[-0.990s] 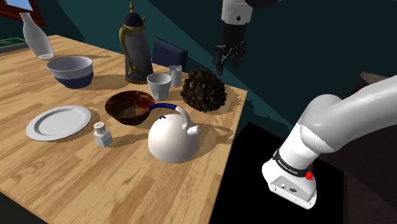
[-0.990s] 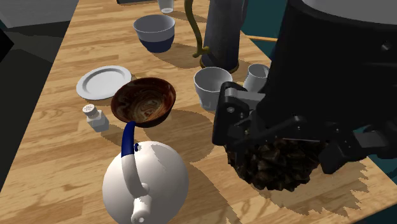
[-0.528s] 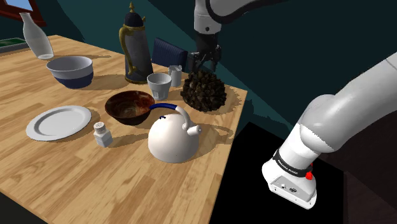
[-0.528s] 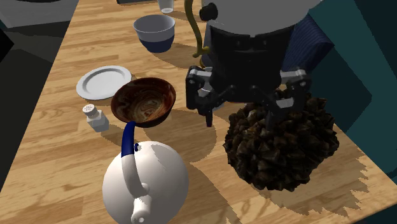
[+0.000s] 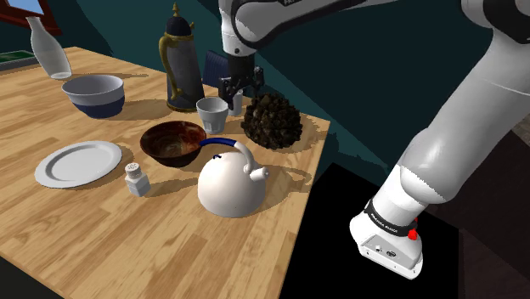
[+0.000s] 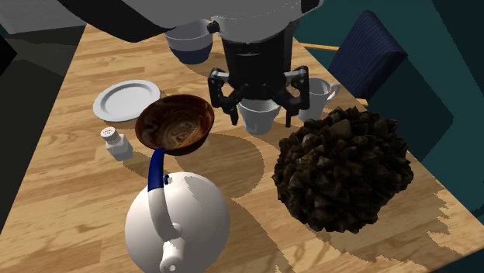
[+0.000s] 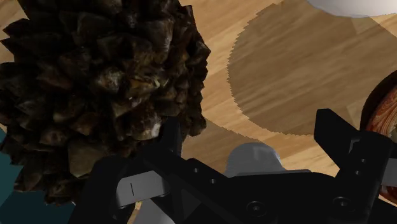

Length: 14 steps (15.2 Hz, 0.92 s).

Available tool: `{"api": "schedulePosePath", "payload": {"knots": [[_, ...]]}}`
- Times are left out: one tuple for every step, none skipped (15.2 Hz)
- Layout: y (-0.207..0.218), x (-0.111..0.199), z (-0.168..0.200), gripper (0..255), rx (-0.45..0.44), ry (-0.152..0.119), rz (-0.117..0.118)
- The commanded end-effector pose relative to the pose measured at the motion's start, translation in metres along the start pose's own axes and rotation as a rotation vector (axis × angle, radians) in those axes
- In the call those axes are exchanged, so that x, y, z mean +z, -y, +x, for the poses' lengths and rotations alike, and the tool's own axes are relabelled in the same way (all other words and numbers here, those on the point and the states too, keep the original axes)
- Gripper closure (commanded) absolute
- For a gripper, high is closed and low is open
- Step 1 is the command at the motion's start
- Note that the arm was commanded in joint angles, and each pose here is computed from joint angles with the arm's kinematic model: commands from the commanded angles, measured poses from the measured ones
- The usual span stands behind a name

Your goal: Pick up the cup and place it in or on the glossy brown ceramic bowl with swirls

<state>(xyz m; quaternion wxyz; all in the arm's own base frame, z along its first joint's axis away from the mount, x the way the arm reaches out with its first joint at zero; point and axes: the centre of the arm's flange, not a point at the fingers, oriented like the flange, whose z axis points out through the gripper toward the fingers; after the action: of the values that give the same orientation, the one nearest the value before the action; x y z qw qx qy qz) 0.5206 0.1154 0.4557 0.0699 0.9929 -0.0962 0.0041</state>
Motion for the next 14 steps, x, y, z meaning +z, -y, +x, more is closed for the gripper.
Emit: {"api": "schedulePosePath", "payload": {"knots": [[0.014, 0.009, 0.020, 0, 0.007, -0.009, -0.007], [0.021, 0.013, 0.031, 0, 0.010, -0.013, -0.010], [0.028, 0.017, 0.041, 0, 0.014, -0.017, -0.014], [0.034, 0.022, 0.051, 0, 0.017, -0.021, -0.017], [0.041, 0.026, 0.061, 0, 0.020, -0.026, -0.020], [0.047, 0.030, 0.072, 0, 0.023, -0.030, -0.024], [0.054, 0.034, 0.082, 0, 0.027, -0.034, -0.027], [0.060, 0.039, 0.093, 0, 0.030, -0.038, -0.031], [0.067, 0.043, 0.103, 0, 0.033, -0.042, -0.034], [0.073, 0.047, 0.114, 0, 0.037, -0.046, -0.038], [0.079, 0.051, 0.124, 0, 0.040, -0.050, -0.041], [0.086, 0.055, 0.135, 0, 0.043, -0.054, -0.045], [0.092, 0.059, 0.145, 0, 0.046, -0.058, -0.048], [0.093, 0.060, 0.147, 0, 0.047, -0.059, -0.049]]}}
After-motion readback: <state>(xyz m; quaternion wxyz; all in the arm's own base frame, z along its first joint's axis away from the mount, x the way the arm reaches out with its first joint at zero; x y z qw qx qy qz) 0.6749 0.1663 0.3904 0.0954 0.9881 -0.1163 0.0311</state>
